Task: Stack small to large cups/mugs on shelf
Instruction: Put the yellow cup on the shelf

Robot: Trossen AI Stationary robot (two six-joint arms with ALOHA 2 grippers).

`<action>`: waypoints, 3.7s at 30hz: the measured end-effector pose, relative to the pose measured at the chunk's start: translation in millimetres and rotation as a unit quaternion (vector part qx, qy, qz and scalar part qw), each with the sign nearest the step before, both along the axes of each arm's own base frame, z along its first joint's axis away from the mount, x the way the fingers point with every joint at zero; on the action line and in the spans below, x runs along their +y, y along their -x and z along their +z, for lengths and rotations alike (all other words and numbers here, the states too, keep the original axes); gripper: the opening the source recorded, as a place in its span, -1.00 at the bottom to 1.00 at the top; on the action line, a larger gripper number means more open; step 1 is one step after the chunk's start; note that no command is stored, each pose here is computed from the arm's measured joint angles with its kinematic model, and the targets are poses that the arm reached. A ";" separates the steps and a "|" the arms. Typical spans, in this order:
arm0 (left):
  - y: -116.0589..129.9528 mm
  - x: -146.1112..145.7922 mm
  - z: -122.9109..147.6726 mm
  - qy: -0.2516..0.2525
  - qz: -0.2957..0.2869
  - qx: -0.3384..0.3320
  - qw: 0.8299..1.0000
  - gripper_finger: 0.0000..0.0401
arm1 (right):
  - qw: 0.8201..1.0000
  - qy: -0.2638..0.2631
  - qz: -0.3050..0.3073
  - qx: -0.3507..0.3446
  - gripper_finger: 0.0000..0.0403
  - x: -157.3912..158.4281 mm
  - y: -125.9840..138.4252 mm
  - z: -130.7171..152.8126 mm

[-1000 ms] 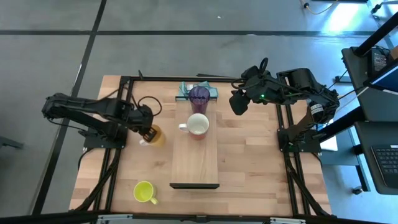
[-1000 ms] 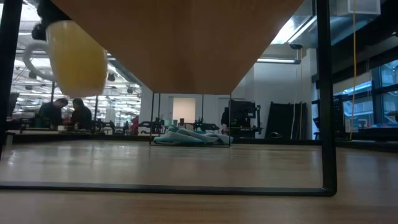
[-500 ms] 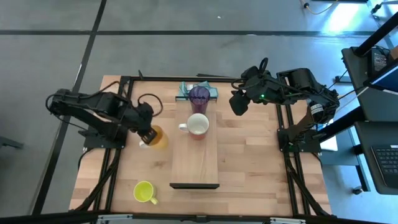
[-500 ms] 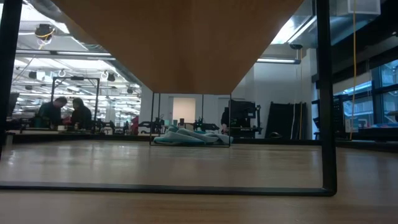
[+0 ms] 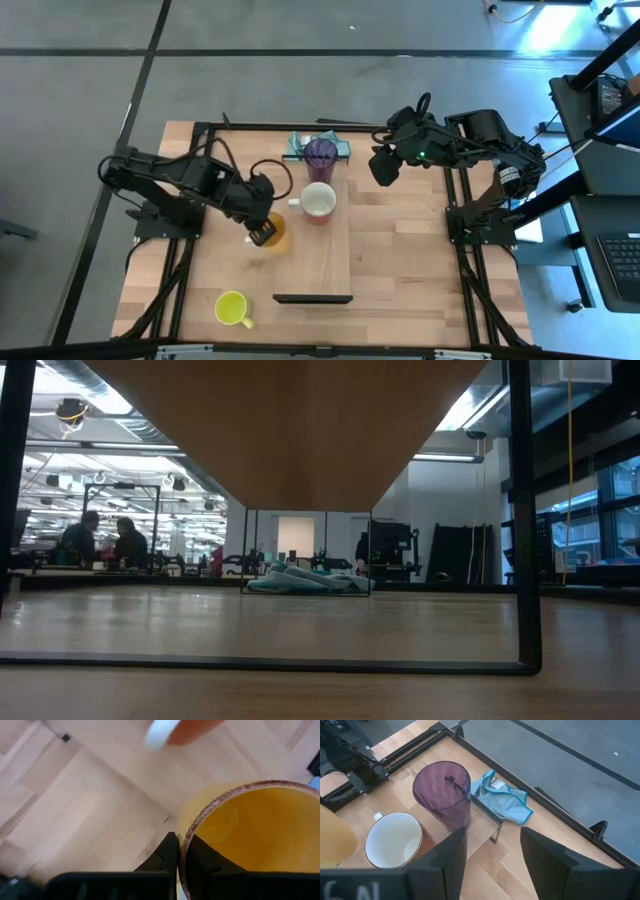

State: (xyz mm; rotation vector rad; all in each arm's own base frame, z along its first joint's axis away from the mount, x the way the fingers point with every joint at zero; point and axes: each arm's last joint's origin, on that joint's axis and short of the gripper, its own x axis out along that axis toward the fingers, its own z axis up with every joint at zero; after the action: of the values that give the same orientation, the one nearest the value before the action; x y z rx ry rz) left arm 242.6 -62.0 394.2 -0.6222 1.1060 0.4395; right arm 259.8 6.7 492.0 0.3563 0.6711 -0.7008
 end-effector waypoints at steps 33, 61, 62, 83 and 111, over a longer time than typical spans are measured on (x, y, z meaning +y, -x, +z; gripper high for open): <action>-59.0 -15.4 -37.5 -0.012 -0.011 -0.003 1.000 -0.94 | 0.999 -0.015 0.042 0.014 -0.08 2.1 -0.5 -0.9; -63.5 -15.8 -35.0 -0.022 -0.015 -0.032 0.999 -0.74 | 0.999 -0.017 0.039 0.012 -0.08 2.1 -0.5 -0.8; -63.5 -15.8 -34.9 -0.023 -0.015 -0.032 0.999 -0.73 | 0.999 -0.017 0.039 0.012 -0.08 2.1 -0.5 -0.8; -50.0 -9.7 -18.6 -0.055 0.007 -0.053 0.997 -0.65 | 0.999 -0.017 0.039 0.012 -0.08 2.1 -0.5 -0.8; -30.7 -31.2 -13.4 -0.083 0.049 -0.011 0.995 -0.79 | 0.999 -0.010 0.047 0.018 -0.08 2.0 -0.5 -0.8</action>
State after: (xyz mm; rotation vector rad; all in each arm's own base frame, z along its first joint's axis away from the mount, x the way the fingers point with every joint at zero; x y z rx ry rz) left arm 273.4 -93.2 380.8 -0.5357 1.0082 0.6020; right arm 260.3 8.7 491.2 0.3288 0.7238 -0.6128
